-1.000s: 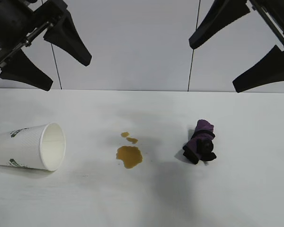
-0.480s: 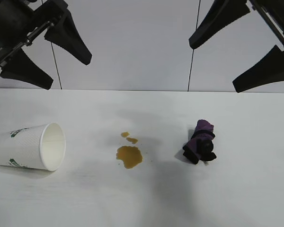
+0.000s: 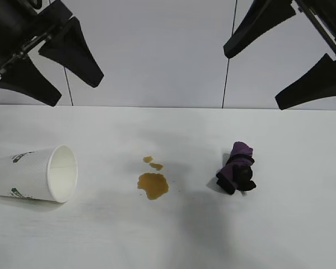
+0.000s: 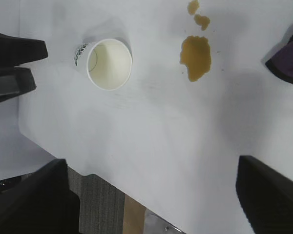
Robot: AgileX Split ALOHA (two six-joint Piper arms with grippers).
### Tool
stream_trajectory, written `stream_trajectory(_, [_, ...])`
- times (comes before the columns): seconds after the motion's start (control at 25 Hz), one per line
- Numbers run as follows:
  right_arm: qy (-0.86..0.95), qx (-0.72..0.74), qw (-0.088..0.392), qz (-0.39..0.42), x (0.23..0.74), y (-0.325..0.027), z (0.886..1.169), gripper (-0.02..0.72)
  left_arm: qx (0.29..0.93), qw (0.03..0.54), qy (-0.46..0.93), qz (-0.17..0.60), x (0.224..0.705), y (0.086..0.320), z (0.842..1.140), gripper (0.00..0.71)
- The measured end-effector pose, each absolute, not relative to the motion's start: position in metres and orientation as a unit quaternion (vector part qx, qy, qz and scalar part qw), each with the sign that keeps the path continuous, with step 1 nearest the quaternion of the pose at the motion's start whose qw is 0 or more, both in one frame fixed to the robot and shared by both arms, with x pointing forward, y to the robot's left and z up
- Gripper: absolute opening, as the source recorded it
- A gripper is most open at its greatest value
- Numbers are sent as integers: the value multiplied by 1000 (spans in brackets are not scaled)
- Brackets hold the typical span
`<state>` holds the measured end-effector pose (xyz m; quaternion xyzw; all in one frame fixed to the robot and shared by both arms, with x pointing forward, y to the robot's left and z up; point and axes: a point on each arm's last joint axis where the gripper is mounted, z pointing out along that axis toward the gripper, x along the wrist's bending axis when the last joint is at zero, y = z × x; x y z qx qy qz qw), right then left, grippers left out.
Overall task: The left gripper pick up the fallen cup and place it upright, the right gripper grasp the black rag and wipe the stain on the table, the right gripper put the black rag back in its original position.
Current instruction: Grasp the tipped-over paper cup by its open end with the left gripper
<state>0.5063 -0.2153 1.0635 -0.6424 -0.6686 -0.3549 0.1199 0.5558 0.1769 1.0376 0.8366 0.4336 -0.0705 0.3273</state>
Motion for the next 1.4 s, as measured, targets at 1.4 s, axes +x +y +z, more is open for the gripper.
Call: stream_trajectory(1.4, [-669, -642, 120, -355, 506, -215, 1063, 643, 994, 17, -39, 102, 568, 126, 1004, 662])
